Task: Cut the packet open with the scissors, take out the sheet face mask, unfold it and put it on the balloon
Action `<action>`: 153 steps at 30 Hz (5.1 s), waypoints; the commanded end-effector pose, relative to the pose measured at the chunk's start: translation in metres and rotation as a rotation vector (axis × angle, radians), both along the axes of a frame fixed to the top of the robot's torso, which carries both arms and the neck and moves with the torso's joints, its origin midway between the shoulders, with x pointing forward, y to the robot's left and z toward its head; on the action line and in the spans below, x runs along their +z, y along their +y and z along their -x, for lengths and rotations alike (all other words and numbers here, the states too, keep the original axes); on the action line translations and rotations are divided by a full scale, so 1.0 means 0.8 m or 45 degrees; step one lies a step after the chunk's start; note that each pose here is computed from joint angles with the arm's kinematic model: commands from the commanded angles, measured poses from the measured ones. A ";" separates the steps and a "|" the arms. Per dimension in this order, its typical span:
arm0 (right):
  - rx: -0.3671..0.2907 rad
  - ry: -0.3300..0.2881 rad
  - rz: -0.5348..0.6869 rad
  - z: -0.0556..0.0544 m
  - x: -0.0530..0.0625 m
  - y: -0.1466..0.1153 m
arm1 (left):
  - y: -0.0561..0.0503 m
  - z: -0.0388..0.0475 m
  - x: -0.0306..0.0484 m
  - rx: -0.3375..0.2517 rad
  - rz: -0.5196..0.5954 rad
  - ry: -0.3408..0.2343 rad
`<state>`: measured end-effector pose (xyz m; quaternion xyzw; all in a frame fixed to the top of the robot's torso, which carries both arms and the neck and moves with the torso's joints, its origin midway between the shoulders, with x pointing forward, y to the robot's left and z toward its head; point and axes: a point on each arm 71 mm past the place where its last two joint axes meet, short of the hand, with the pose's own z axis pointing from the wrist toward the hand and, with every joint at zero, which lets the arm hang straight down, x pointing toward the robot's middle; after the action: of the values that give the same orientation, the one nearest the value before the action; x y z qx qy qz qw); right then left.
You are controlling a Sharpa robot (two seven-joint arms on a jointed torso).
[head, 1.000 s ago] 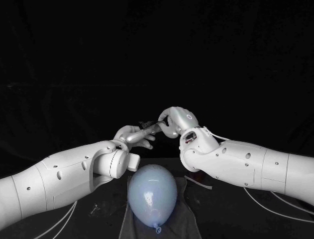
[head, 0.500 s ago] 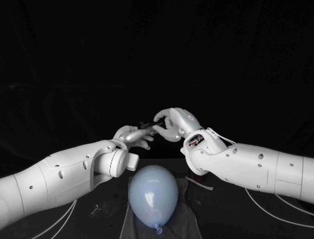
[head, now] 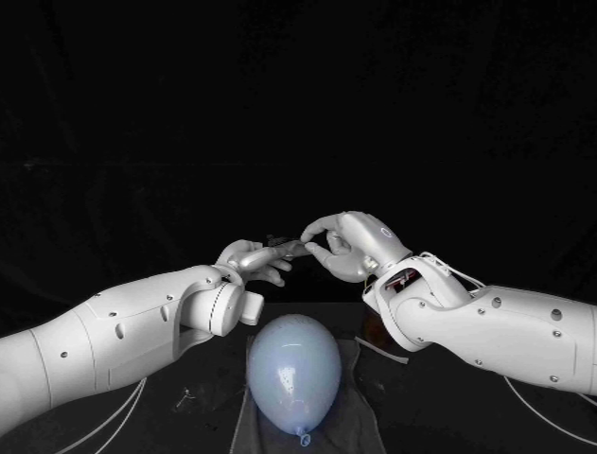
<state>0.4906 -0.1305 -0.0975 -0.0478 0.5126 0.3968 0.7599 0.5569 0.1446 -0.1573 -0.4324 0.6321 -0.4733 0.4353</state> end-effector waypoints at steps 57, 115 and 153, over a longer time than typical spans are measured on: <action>-0.297 0.335 0.358 -0.039 -0.033 0.047 | -0.027 0.012 0.0106 -0.183 -0.160 -0.138; -0.283 0.537 0.319 -0.034 -0.038 0.053 | -0.032 0.015 0.0134 -0.240 -0.172 -0.185; -0.346 0.436 0.348 -0.017 -0.020 0.044 | -0.028 0.014 0.0073 -0.257 -0.140 -0.098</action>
<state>0.5019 -0.0925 -0.1150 -0.0102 0.6887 0.2343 0.6861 0.5472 0.1256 -0.1533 -0.3303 0.6806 -0.4839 0.4399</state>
